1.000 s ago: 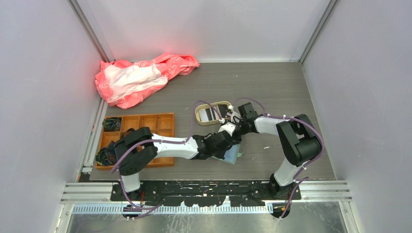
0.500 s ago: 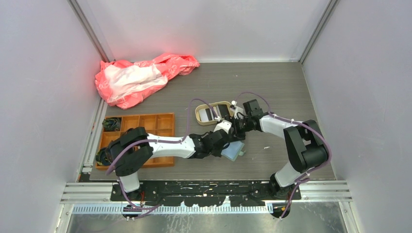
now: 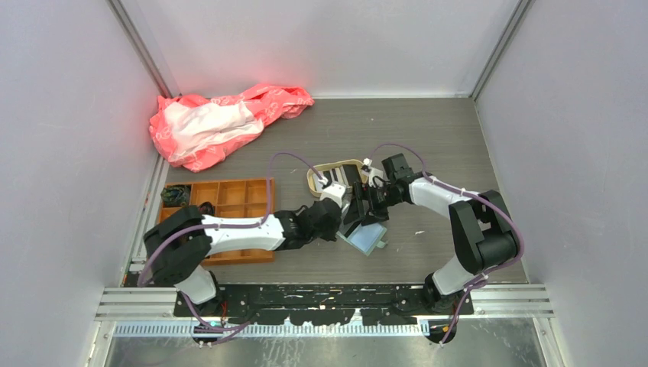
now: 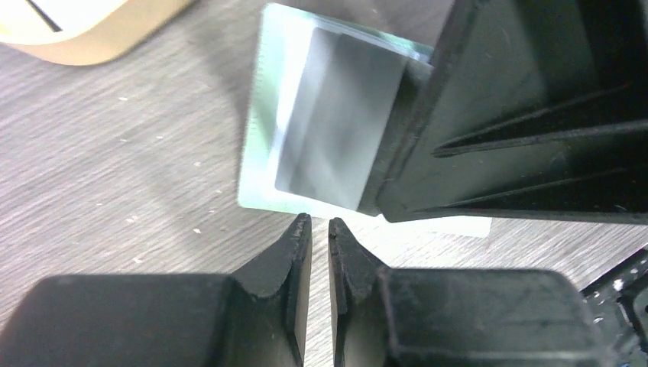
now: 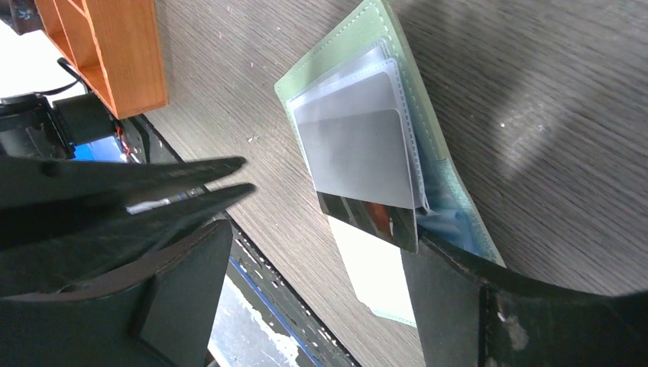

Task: Put the credit cards into the card holder
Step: Insert the credit card into the card holder, then pick up the credit card from the storage box.

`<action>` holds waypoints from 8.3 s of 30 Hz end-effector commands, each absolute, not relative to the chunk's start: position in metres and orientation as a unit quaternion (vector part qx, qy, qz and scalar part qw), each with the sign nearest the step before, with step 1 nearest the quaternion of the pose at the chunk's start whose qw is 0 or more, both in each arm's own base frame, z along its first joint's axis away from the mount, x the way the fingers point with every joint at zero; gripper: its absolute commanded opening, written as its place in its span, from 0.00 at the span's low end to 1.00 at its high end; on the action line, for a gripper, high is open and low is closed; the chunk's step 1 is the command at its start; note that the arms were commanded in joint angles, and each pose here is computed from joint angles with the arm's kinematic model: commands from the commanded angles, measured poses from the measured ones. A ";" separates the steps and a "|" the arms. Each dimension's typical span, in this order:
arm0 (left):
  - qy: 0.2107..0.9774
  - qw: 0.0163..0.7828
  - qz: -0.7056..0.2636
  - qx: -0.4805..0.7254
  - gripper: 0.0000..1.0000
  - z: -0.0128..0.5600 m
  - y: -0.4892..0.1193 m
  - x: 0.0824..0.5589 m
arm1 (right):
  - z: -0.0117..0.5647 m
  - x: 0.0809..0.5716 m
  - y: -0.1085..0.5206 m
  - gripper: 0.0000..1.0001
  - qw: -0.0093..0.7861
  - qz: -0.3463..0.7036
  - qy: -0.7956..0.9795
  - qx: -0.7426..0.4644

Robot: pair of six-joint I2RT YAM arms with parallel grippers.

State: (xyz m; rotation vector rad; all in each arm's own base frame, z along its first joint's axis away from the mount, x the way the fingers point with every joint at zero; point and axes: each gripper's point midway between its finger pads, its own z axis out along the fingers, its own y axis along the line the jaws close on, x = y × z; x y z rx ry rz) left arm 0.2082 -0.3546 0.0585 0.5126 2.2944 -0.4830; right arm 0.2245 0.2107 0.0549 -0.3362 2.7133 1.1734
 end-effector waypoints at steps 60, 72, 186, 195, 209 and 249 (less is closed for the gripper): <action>0.923 0.236 -0.292 0.078 0.15 0.026 -0.344 0.229 | 0.035 0.268 0.214 0.05 0.020 0.351 0.933 -0.076; 0.889 0.365 -0.275 0.041 0.22 0.121 -0.295 0.241 | 0.136 0.270 0.191 0.23 0.168 0.375 0.871 -0.268; 0.795 0.223 -0.552 -0.119 0.23 0.096 -0.422 0.408 | 0.137 0.422 0.158 0.59 0.254 0.310 0.912 -0.092; 0.798 0.218 -0.551 -0.109 0.29 0.098 -0.433 0.408 | 0.089 0.426 0.122 0.56 0.225 0.228 0.946 -0.056; 0.794 0.208 -0.562 -0.097 0.28 0.099 -0.454 0.407 | 0.061 0.418 0.117 0.40 0.188 0.219 0.956 -0.058; 0.805 0.200 -0.557 -0.050 0.38 0.104 -0.479 0.396 | 0.052 0.417 0.087 0.36 0.184 0.220 0.957 -0.034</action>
